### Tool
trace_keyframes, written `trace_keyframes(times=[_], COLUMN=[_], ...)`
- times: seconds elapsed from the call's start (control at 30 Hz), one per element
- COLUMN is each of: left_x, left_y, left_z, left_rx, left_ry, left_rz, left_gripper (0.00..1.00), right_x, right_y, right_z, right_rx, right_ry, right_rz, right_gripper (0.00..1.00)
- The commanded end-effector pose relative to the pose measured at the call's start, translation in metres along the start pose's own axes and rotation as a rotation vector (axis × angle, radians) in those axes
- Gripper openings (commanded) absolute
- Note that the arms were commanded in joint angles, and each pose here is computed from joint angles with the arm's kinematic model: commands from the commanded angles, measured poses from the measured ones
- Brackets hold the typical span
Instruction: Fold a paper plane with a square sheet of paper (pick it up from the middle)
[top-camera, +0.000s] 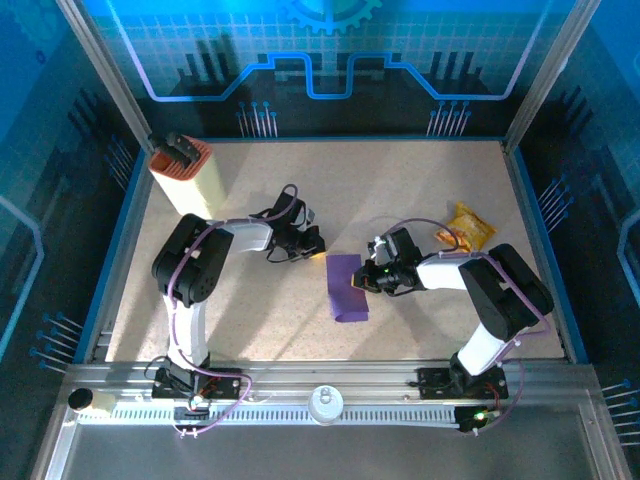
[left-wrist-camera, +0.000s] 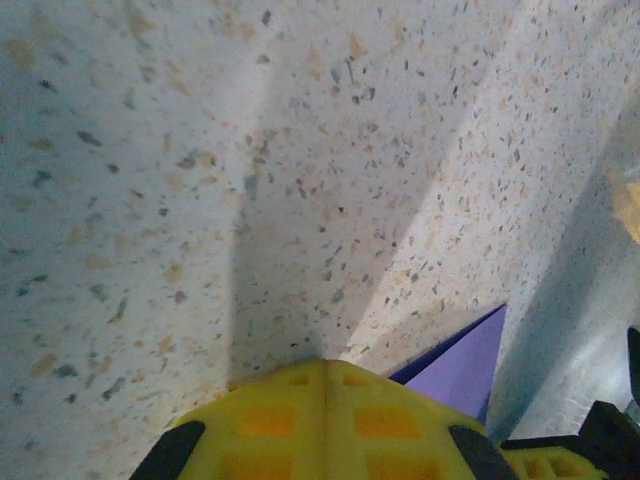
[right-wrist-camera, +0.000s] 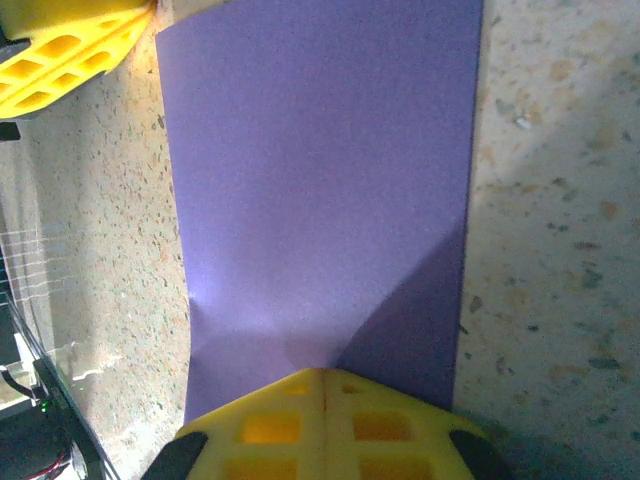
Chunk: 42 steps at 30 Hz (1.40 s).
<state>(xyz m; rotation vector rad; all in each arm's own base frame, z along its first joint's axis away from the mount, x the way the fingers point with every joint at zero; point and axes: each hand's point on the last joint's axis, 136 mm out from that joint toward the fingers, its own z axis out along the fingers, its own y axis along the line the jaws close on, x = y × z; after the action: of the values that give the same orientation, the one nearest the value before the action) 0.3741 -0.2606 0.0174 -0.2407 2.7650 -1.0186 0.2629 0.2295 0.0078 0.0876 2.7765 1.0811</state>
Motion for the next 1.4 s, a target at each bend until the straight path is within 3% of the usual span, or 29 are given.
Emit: trace_keyframes(times=[0.0,0.13,0.33,0.67,0.93,1.07,1.37], left_x=[0.001,0.030,0.083,0.123,0.148,0.153,0.133], left_y=[-0.010,-0.035,-0.059,-0.032,0.029,0.039,-0.033], left_z=[-0.025,-0.033,-0.018,-0.001,-0.001,-0.010,-0.034], left_rx=[0.003,0.056,0.125,0.093,-0.091,-0.124,0.037], left_ry=[-0.041,0.005,0.121,0.199,0.222,0.210,0.118], left_rz=[-0.015,0.027,0.028,0.001,0.003,0.022,0.066], left_gripper=[0.00,0.00,0.00,0.00,0.00,0.00,0.00], right_x=[0.050,0.048,0.048,0.052,0.055,0.056,0.055], right_y=[-0.064,-0.061,-0.062,-0.066,-0.069,-0.070,-0.069], right_z=[0.002,0.000,0.000,0.003,0.004,0.004,0.003], right_rx=[0.240,0.242,0.249,0.258,0.262,0.266,0.270], right_ry=[0.122,0.110,0.102,0.113,0.115,0.118,0.115], right_rz=[0.135,0.131,0.136,0.139,0.144,0.144,0.145], right_gripper=[0.05,0.05,0.05,0.05,0.05,0.05,0.06])
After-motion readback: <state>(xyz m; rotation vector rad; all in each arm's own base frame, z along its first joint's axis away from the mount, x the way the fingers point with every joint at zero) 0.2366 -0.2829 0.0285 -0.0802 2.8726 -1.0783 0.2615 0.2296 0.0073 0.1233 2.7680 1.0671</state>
